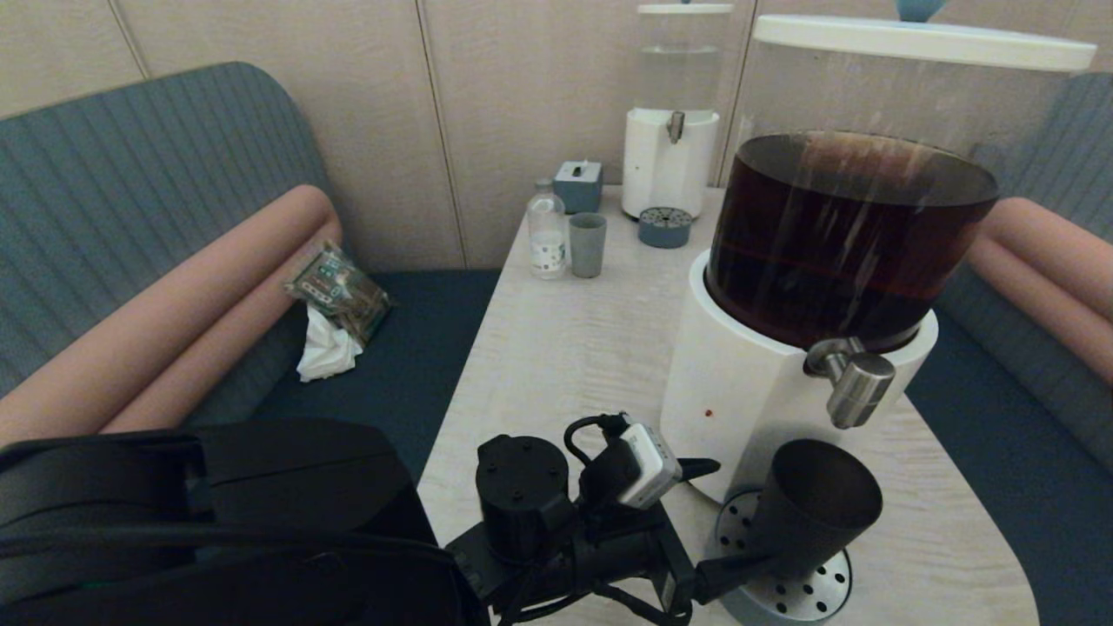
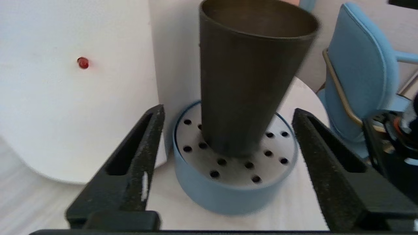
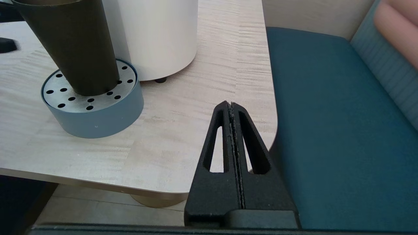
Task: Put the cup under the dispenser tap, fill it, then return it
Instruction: Place the cup next to the water dispenser
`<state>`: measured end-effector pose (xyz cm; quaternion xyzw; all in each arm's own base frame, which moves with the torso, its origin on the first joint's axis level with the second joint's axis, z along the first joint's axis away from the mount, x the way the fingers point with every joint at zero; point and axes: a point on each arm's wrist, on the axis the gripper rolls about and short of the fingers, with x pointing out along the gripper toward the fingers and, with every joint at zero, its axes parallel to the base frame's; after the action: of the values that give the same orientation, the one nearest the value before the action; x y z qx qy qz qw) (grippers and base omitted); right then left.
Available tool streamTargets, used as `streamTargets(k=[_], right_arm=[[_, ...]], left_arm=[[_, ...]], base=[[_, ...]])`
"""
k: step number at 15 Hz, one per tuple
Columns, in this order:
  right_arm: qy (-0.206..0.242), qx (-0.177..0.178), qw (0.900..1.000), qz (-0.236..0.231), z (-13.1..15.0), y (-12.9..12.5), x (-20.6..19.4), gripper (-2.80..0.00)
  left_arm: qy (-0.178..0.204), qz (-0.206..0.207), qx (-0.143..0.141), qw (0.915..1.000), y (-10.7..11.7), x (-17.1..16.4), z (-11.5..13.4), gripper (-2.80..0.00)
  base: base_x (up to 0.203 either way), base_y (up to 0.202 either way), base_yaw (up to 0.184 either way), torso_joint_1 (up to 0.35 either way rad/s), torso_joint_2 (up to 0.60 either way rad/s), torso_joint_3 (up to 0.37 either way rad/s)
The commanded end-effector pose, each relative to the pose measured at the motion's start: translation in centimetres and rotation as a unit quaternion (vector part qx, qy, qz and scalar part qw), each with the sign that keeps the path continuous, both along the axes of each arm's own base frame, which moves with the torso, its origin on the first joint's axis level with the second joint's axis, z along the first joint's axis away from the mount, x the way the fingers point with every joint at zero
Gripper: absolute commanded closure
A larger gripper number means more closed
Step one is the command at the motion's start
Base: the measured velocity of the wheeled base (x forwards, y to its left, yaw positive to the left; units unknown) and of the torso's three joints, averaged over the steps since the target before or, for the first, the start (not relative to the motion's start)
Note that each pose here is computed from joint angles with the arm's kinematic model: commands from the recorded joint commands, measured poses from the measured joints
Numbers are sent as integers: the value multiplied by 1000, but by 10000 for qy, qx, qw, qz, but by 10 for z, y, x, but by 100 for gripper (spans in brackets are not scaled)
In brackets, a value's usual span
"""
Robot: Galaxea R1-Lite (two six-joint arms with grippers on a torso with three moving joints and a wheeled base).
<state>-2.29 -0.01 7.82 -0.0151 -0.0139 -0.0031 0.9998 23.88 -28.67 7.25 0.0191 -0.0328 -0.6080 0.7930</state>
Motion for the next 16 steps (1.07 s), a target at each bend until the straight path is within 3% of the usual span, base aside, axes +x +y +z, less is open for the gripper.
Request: streamTargets(k=[1, 16], right_arm=[[39, -2, 10000, -2, -3, 0, 1, 0], [39, -2, 10000, -2, -3, 0, 1, 0]], left_arm=[[-4, -13, 1, 10000, -7, 6, -9, -280], [-92, -220, -114, 9997, -33, 7, -19, -280]], base=[[0, 0, 0, 0, 0, 0], [0, 0, 0, 0, 0, 0]])
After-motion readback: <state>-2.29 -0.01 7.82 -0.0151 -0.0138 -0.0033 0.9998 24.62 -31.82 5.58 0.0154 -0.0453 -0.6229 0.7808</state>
